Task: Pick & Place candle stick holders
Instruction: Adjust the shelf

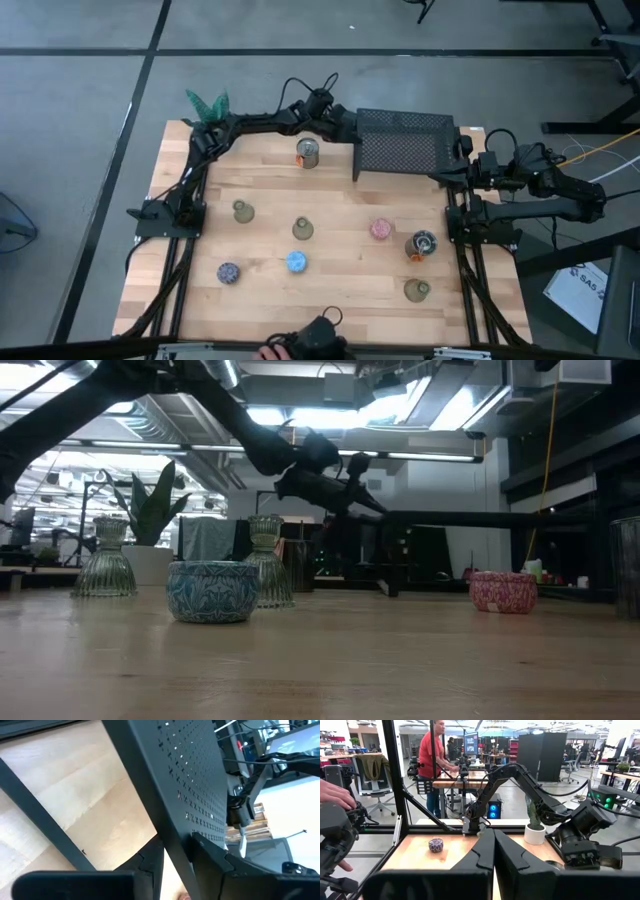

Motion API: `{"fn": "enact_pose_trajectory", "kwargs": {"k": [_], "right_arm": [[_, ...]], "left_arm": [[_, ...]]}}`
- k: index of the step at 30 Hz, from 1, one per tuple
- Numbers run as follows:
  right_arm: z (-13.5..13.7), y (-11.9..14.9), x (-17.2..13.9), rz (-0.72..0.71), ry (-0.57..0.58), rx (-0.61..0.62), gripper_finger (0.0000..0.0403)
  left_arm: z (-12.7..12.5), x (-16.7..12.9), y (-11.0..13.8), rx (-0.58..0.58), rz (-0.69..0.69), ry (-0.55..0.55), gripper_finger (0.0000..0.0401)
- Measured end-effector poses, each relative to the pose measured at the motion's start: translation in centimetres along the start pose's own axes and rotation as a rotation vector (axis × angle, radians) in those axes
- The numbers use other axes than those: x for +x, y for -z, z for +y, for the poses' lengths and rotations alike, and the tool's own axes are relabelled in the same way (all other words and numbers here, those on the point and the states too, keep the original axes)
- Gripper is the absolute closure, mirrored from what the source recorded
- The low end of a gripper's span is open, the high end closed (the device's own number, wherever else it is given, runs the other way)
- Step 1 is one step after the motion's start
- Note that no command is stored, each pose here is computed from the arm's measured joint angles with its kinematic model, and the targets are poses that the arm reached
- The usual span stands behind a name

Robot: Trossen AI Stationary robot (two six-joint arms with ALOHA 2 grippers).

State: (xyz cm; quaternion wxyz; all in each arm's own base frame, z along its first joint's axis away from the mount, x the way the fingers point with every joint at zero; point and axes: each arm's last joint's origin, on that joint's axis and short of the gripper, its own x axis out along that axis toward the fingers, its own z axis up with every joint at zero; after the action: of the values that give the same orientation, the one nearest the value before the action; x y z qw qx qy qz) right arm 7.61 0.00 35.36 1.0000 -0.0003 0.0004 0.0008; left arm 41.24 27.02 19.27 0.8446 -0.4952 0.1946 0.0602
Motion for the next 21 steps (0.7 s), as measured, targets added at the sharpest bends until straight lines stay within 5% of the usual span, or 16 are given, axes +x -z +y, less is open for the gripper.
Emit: {"fn": "enact_pose_trajectory", "kwargs": {"k": [21], "right_arm": [[0.0, 0.0, 0.0, 0.000, 0.000, 0.000, 0.0396]], "left_arm": [[0.4, -3.7, -0.6, -0.046, 0.139, -0.006, 0.0330]]}}
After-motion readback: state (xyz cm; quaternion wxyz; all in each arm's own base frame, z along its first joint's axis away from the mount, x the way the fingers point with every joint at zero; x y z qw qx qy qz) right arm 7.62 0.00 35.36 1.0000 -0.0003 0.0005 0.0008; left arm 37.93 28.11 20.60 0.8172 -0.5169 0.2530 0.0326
